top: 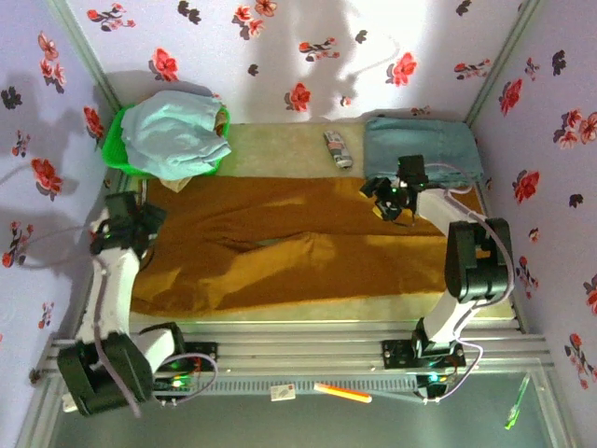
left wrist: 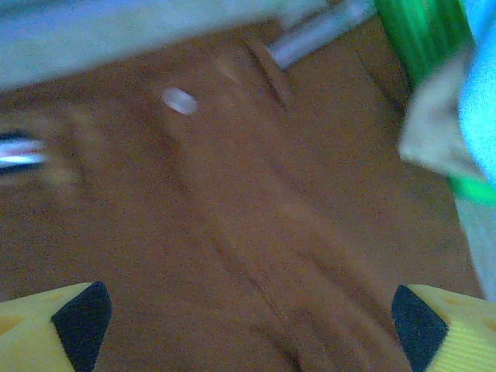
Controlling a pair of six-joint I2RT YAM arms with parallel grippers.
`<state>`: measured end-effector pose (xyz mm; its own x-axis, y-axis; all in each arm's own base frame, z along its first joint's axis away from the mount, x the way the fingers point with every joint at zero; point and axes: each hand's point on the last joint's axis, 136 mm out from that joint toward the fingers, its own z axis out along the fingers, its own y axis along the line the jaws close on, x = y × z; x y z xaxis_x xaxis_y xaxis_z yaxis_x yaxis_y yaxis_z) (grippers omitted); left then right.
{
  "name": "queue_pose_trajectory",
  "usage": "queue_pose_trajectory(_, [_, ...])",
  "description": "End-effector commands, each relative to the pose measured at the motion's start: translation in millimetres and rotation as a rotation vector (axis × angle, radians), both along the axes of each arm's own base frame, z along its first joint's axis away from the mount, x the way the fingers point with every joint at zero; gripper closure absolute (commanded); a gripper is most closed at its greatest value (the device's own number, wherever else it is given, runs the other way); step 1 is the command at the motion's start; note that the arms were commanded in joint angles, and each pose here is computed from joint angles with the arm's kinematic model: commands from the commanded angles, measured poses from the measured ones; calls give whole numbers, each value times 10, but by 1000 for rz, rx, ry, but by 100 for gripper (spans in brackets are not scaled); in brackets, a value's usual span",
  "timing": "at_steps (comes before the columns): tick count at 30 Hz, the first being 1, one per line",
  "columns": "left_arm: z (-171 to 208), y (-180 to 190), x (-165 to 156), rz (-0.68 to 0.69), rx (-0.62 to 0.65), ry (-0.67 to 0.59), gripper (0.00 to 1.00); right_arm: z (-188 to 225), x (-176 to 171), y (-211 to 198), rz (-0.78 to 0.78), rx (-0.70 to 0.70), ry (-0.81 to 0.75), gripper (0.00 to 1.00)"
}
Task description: Fold and stack the trousers
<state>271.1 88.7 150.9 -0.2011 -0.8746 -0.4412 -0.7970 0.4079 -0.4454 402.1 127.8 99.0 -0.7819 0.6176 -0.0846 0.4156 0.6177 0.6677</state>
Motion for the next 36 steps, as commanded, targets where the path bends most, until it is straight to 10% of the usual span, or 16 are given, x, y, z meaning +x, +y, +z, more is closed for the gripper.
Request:
queue_pose_trajectory(1, [-451,246,-792,237,-89,219,5,118,-204,232,78,-8,-7,36])
queue_pose_trajectory(15, [-960,565,-1334,540,-183,331,37,136,-734,327,150,-3,-6,36])
queue_pose_trajectory(36, [-1453,629,-1429,599,-191,454,43,76,-716,352,152,12,11,35])
